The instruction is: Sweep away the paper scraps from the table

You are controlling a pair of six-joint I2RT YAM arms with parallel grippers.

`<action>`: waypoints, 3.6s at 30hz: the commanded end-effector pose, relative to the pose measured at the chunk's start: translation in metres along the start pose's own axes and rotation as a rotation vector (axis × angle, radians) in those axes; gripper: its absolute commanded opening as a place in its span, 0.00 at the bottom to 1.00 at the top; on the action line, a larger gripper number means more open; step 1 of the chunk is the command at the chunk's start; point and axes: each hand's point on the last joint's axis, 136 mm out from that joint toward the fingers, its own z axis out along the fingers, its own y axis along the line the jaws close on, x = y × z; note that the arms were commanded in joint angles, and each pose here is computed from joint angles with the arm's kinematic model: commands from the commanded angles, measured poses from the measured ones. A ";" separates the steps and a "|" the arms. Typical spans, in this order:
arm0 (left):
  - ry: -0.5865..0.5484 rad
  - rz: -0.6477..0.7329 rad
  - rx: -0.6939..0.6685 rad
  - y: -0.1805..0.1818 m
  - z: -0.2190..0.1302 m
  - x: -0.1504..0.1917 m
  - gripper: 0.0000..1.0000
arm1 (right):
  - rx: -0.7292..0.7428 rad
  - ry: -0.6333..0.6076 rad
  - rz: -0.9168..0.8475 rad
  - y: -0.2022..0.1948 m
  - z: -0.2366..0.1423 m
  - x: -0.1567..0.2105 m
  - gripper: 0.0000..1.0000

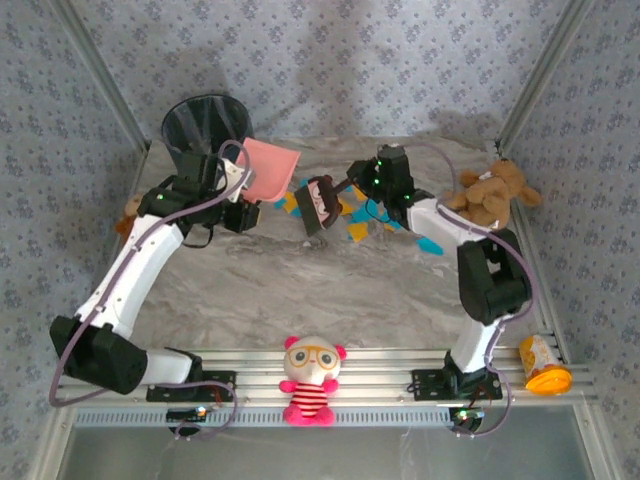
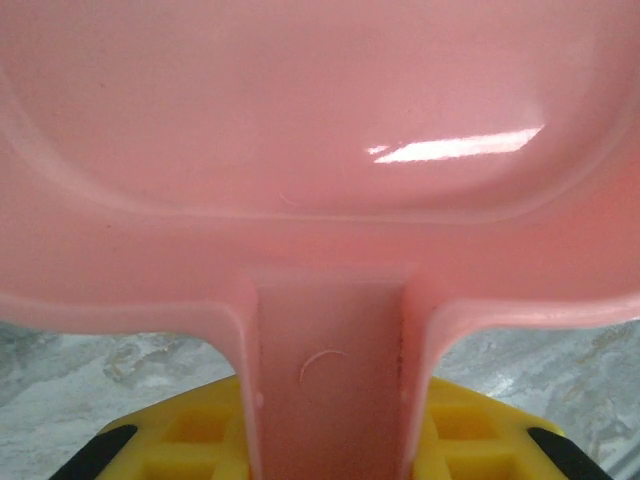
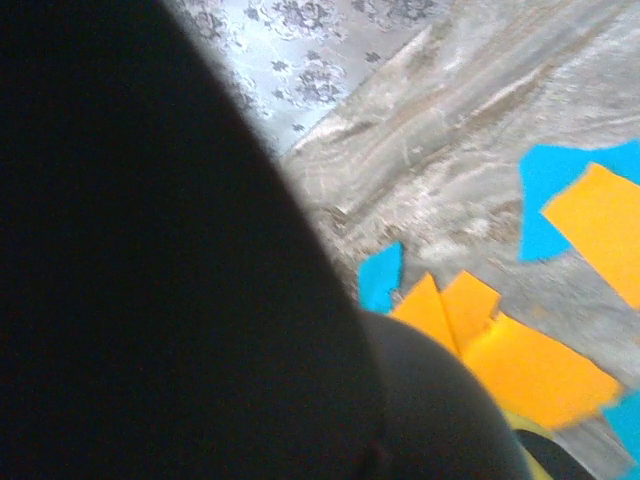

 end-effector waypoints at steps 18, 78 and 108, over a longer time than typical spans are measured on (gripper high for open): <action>-0.049 0.061 -0.060 0.002 -0.006 -0.008 0.00 | 0.012 -0.012 0.253 0.004 0.109 -0.013 0.00; 0.046 0.059 -0.104 0.009 0.008 0.006 0.00 | 0.071 0.017 0.052 -0.031 -0.032 0.002 0.00; 0.100 0.068 -0.109 0.010 0.019 0.013 0.00 | 0.355 -0.016 0.301 -0.121 -0.007 -0.001 0.00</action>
